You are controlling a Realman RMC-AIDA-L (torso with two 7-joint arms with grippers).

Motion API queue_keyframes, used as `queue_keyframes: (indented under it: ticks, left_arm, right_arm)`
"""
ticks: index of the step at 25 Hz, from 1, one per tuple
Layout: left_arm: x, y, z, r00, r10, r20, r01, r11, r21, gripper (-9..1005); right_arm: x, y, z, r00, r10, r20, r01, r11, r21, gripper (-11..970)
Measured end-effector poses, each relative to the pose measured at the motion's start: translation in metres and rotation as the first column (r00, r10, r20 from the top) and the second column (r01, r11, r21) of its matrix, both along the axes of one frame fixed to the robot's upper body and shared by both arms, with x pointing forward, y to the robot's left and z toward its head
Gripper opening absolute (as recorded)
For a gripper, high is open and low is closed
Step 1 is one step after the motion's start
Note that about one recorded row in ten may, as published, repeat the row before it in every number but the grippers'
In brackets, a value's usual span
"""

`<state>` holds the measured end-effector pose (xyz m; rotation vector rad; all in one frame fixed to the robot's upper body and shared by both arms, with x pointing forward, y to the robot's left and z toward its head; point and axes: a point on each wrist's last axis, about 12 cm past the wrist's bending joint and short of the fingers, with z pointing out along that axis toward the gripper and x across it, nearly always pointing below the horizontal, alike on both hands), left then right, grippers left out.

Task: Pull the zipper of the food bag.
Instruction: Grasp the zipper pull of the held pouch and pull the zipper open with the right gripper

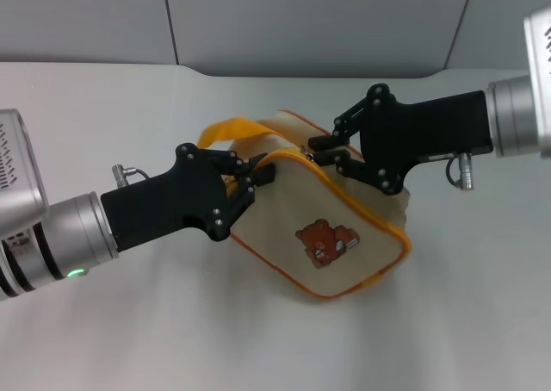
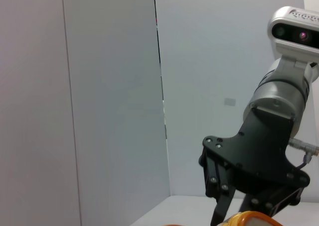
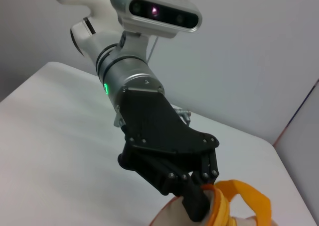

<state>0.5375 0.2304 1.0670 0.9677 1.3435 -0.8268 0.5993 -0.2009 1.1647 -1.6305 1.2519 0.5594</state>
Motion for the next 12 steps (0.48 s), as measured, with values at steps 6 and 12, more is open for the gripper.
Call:
queue_keyframes:
  ticks: [6, 12]
  left_arm:
    - [-0.003, 0.0021, -0.0024, 1.0, 0.008, -0.007, -0.008, 1.0, -0.002, 56]
    - [-0.005, 0.0056, -0.0038, 1.0, 0.02, -0.01, -0.02, 1.0, -0.003, 56]
  right_arm:
    - [-0.0013, 0.0028, -0.0076, 1.0, -0.003, 0.004, 0.003, 1.0, -0.012, 41]
    - [-0.0061, -0.0048, -0.01, 1.0, -0.028, 0.007, 0.028, 0.999, 0.036, -2]
